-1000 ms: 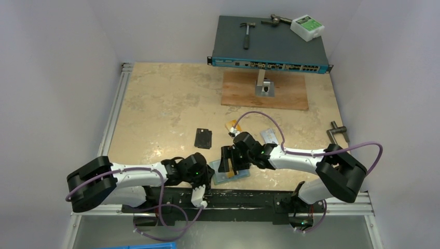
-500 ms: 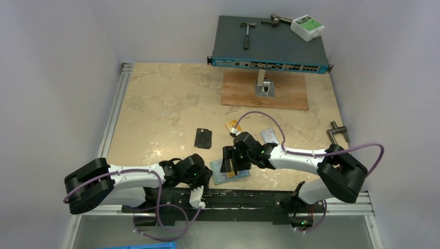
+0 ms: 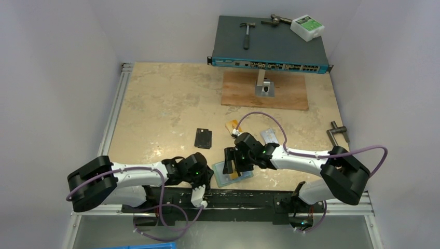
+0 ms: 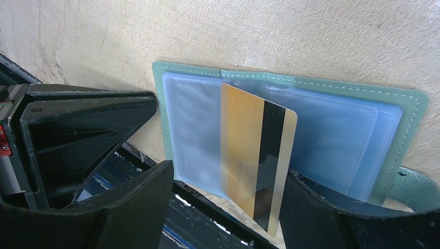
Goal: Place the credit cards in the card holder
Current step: Insert the credit card into the card holder.
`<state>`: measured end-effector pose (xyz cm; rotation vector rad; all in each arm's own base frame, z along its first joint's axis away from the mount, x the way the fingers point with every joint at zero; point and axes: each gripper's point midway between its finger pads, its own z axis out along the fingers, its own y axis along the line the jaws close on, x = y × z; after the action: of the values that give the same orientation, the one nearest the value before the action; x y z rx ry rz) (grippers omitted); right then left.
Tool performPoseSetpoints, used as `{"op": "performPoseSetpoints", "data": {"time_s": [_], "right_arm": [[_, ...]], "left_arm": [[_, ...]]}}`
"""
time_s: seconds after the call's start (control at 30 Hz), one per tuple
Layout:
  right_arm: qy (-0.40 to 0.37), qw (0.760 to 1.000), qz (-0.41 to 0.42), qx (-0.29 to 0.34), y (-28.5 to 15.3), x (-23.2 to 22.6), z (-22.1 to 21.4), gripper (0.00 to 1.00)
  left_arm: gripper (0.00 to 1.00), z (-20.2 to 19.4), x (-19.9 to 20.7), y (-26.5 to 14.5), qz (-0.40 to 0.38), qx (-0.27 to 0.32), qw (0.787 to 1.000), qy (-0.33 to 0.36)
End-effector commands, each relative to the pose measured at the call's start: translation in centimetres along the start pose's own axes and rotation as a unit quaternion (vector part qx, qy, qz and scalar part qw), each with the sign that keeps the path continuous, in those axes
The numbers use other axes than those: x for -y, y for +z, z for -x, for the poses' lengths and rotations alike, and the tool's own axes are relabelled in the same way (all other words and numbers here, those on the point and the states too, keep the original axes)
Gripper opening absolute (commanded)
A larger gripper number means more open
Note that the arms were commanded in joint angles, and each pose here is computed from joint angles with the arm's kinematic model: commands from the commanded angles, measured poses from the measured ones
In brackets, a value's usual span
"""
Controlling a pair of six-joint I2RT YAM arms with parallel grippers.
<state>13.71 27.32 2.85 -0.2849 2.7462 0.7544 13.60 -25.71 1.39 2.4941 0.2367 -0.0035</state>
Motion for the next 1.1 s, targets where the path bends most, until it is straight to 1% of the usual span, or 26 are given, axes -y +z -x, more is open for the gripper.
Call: {"op": "performPoseSetpoints", "data": {"time_s": [0.0,0.07,0.2,0.33,0.4,0.6,0.8,0.9,1.07], "right_arm": [[-0.001,0.998,-0.049,-0.028,-0.1,2.4,-1.8,0.69],[0.005,0.999,-0.046,-0.028,0.0,2.4,-1.9,0.69],[0.018,0.999,-0.037,-0.026,0.7,2.1,-1.9,0.68],[0.03,0.999,-0.029,-0.029,1.5,2.1,-2.2,0.67],[0.034,0.999,-0.03,-0.029,1.6,2.2,-2.2,0.67],[0.043,0.998,-0.031,-0.03,1.8,2.5,-2.6,0.67],[0.045,0.998,-0.033,-0.023,1.4,2.7,-2.6,0.67],[0.044,0.998,-0.029,-0.024,1.5,2.7,-2.7,0.67],[0.038,0.999,-0.021,-0.022,1.4,2.4,-2.6,0.67]], "left_arm": [[0.08,0.4,0.7,0.4,0.002,0.009,0.999,-0.031],[0.07,-0.2,-0.7,-0.1,0.037,-0.008,0.998,-0.046],[0.06,-0.6,-1.7,-1.1,0.065,-0.019,0.995,-0.074],[0.06,0.4,-2.3,-2.1,0.084,0.002,0.993,-0.079],[0.07,1.0,-2.8,-2.3,0.098,0.016,0.992,-0.082],[0.08,2.4,-4.2,-1.4,0.116,0.034,0.99,-0.078],[0.08,4.2,-5.4,0.3,0.105,0.057,0.99,-0.075],[0.08,4.4,-5.1,0.9,0.082,0.06,0.992,-0.077],[0.09,3.8,-3.5,1.9,0.028,0.044,0.995,-0.082]]}}
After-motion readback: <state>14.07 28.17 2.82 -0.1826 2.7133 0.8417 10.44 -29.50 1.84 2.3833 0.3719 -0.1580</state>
